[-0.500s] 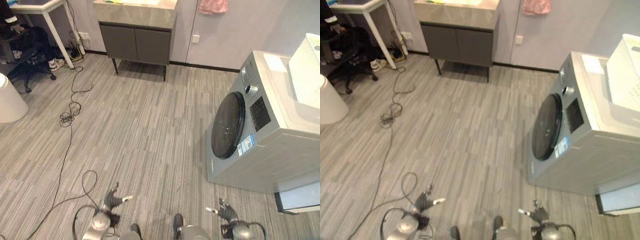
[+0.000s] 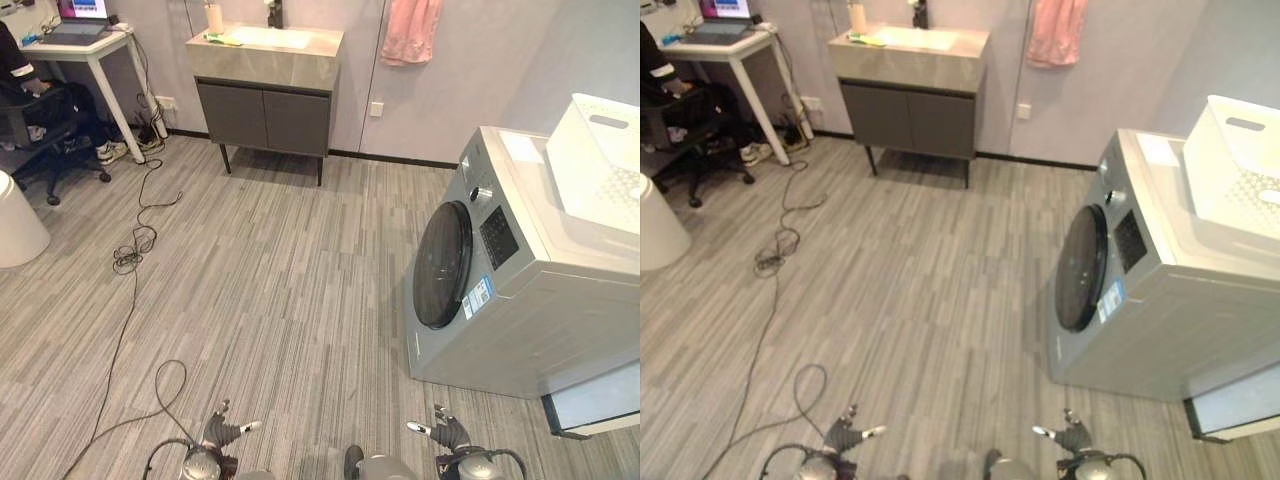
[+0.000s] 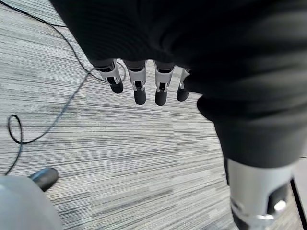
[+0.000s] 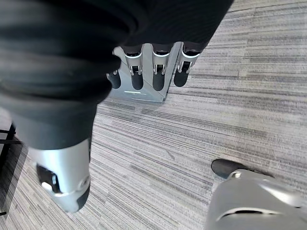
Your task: Put brush and paste in cup on sink, flatten towel.
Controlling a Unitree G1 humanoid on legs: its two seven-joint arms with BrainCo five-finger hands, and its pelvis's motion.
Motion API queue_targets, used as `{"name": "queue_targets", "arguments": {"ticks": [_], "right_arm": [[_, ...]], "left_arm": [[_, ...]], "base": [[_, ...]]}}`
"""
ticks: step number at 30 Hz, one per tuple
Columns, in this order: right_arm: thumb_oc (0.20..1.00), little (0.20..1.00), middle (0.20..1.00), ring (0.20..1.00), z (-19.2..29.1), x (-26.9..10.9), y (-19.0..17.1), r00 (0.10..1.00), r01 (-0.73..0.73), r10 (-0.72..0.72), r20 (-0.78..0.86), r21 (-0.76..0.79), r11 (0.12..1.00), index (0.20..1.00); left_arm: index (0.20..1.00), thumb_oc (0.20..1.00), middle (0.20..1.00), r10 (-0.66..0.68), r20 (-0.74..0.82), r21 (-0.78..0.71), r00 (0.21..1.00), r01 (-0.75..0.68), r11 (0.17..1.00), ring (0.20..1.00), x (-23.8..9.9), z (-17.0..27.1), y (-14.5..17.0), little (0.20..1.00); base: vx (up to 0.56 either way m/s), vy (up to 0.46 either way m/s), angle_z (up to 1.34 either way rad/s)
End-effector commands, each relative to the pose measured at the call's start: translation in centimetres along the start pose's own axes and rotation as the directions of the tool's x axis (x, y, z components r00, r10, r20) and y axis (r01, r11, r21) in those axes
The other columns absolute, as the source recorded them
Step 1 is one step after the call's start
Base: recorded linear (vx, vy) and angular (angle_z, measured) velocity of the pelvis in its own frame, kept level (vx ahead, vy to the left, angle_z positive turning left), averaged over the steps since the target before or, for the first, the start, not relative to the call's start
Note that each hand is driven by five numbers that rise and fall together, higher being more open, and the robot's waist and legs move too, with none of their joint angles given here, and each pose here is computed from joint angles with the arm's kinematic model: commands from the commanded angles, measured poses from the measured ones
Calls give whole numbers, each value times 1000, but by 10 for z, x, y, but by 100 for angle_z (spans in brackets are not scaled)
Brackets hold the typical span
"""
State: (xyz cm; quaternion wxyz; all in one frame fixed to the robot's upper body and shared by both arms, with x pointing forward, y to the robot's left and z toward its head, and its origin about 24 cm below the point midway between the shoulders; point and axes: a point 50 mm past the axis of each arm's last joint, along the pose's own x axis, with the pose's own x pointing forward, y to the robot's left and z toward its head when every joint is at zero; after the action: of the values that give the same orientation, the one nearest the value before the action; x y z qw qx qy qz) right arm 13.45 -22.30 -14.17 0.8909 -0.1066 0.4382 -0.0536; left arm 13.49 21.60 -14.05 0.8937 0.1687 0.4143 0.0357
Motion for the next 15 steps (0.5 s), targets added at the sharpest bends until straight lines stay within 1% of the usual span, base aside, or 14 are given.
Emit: {"name": "queue_targets", "arguments": {"ticks": [1,2,3,4,6,8,9,10,11,12,14,15], "right_arm": [[1000,1000,1000,1000,32,8,-3,995,16,-16,103,-2,1000,1000],[1000,1000,1000,1000,31,8,-2,995,17,-17,97,-4,1000,1000],[1000,1000,1000,1000,37,10,-3,994,27,-14,111,-114,993,1000],[1000,1000,1000,1000,37,10,-3,994,27,-14,110,-114,993,1000],[1000,1000,1000,1000,58,9,-3,979,30,9,205,-185,982,1000],[1000,1000,1000,1000,76,6,-3,958,34,25,287,-199,979,1000],[1000,1000,1000,1000,78,5,-3,954,31,25,299,-181,983,1000],[1000,1000,1000,1000,78,5,-2,954,11,15,298,-87,996,1000],[1000,1000,1000,1000,78,5,-2,955,11,15,298,-87,996,1000],[1000,1000,1000,1000,84,3,-1,946,-12,11,323,2,1000,1000],[1000,1000,1000,1000,103,-3,-3,913,-17,23,406,-18,1000,1000],[1000,1000,1000,1000,107,-4,-4,906,-21,20,422,-2,1000,1000]], "left_arm": [[1000,1000,1000,-15,94,65,995,9,998,1000,6,22,-1,1000],[1000,1000,1000,-17,87,74,996,11,997,1000,6,21,-1,1000],[1000,1000,1000,-17,79,92,997,9,996,1000,6,20,0,1000],[1000,1000,1000,-17,79,92,997,9,996,1000,6,20,0,1000],[1000,1000,1000,-5,113,110,994,-8,994,1000,7,27,7,1000],[1000,1000,1000,-2,131,142,991,-17,990,1000,8,32,12,1000],[1000,1000,1000,-1,130,147,992,-19,989,1000,9,32,13,1000],[1000,1000,1000,4,114,146,994,-21,989,1000,10,30,14,1000],[1000,1000,1000,4,114,146,994,-21,989,1000,10,30,14,1000],[1000,1000,1000,27,88,106,996,-36,994,1000,9,25,16,1000],[1000,1000,1000,41,106,68,994,-48,997,1000,11,32,17,1000],[1000,1000,1000,42,120,73,992,-51,996,1000,13,37,17,1000]], "base": [[32,100,2],[91,275,1],[68,221,-2],[80,241,-4],[38,169,-4],[88,169,4],[173,122,5],[147,69,4],[220,53,-7],[209,33,1],[443,-14,3],[544,-82,10]]}}
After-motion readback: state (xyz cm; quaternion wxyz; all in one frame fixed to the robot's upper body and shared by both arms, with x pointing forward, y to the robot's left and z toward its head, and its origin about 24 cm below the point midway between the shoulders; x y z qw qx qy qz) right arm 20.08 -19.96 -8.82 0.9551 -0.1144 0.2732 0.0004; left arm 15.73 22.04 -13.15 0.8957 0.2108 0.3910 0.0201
